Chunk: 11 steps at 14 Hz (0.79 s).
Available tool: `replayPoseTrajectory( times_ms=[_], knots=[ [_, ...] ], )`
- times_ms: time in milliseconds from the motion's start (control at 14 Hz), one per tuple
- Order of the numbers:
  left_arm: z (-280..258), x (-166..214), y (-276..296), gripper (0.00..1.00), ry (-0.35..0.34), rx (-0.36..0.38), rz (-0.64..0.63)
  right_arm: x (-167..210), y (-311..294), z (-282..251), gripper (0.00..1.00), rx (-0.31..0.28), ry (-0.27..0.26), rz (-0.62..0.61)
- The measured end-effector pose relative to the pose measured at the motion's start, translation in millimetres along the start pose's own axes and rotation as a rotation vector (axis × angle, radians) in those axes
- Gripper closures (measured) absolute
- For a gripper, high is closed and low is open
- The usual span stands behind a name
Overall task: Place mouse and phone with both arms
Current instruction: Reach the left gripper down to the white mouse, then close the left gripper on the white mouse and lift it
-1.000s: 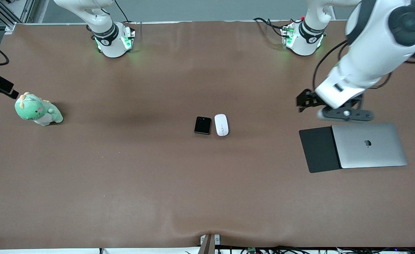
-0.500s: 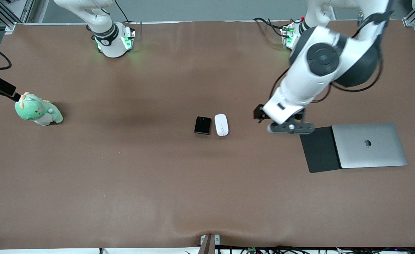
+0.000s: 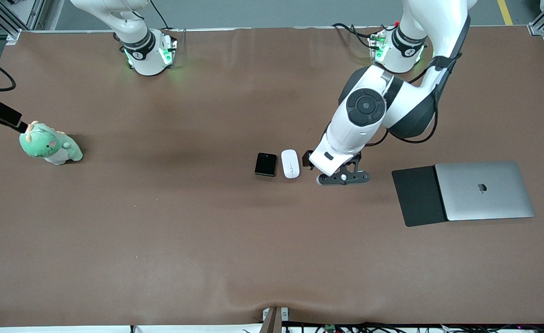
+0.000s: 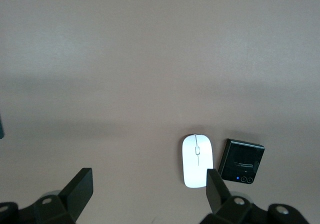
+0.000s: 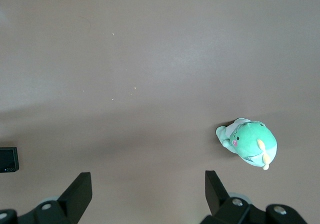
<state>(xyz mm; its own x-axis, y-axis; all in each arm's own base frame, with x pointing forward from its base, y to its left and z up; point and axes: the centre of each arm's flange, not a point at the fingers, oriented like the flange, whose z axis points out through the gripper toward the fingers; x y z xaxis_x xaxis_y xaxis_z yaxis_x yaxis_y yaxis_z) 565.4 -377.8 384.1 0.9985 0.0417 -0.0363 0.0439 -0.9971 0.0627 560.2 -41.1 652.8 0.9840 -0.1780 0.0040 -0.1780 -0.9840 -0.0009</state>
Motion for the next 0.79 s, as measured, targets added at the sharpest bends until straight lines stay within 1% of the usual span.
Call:
replayPoseTrajectory(
  times_ms=[286,571,786],
  knots=[
    [66,-12,35,0.00,-0.017,-0.005,-0.013,0,0,0,0.00,0.000,0.000,0.000],
    [117,-22,52,0.00,-0.037,0.000,-0.037,0,0,0,0.00,0.000,0.000,0.000],
    [145,-34,64,0.00,-0.041,0.032,-0.046,0,0,0,0.00,0.000,0.000,0.000]
  ],
)
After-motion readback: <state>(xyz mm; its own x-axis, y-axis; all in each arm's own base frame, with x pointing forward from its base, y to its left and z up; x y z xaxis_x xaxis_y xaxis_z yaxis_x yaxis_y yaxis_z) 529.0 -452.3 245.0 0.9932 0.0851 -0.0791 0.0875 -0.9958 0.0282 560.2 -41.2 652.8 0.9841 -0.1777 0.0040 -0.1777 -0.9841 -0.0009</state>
